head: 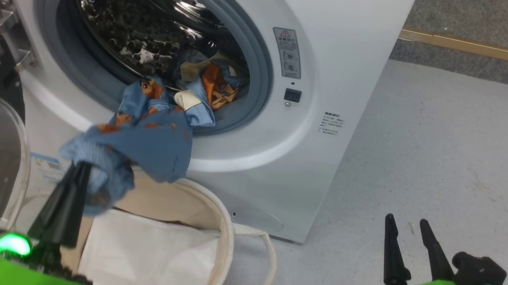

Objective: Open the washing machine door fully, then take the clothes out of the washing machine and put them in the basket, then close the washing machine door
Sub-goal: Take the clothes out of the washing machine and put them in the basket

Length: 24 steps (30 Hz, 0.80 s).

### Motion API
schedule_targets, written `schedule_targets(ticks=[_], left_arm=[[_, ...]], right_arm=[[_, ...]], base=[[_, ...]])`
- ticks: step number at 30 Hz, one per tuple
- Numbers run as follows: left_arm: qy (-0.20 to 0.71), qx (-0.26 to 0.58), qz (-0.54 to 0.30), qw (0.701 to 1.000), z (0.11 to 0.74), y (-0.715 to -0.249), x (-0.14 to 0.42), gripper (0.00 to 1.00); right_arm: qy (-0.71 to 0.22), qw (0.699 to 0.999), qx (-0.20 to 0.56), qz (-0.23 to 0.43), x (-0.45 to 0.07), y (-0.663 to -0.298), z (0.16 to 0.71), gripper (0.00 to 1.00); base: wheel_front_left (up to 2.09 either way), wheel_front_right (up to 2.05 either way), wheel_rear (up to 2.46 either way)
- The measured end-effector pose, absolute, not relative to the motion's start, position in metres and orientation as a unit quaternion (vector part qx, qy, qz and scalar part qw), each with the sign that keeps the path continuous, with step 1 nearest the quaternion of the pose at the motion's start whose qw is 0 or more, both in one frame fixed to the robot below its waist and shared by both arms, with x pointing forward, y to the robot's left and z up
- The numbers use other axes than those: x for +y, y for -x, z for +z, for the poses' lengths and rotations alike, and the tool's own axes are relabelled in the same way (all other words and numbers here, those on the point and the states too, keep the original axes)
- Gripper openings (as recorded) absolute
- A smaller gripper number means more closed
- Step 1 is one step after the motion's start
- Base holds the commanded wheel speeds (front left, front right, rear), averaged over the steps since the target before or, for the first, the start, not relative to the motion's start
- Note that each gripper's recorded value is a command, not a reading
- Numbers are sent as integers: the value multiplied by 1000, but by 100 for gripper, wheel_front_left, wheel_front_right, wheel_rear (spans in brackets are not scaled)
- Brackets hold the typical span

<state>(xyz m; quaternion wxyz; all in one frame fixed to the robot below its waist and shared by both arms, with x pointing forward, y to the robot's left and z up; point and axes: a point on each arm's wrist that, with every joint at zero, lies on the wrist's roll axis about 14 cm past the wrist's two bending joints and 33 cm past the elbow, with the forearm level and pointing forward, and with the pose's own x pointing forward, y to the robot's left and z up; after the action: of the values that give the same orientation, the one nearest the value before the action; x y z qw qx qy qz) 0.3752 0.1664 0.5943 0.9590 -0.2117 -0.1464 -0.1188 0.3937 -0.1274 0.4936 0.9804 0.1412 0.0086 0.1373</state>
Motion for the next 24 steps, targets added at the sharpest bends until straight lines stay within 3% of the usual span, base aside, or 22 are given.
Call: schedule_targets(ticks=[6,14,24], left_arm=[[207,-60,-112,970,547,-374,164,0],[161,124,-87,975,430,-380,159,0],[127,291,-42,947,333,-396,158,0]], right_arm=[[-141,980,12,137,-128,-394,491,100],[-138,982,25,130,-134,-398,481,100],[-133,985,22,111,-150,-417,479,100]], base=[[0,0,0],[0,0,0],[0,0,0]])
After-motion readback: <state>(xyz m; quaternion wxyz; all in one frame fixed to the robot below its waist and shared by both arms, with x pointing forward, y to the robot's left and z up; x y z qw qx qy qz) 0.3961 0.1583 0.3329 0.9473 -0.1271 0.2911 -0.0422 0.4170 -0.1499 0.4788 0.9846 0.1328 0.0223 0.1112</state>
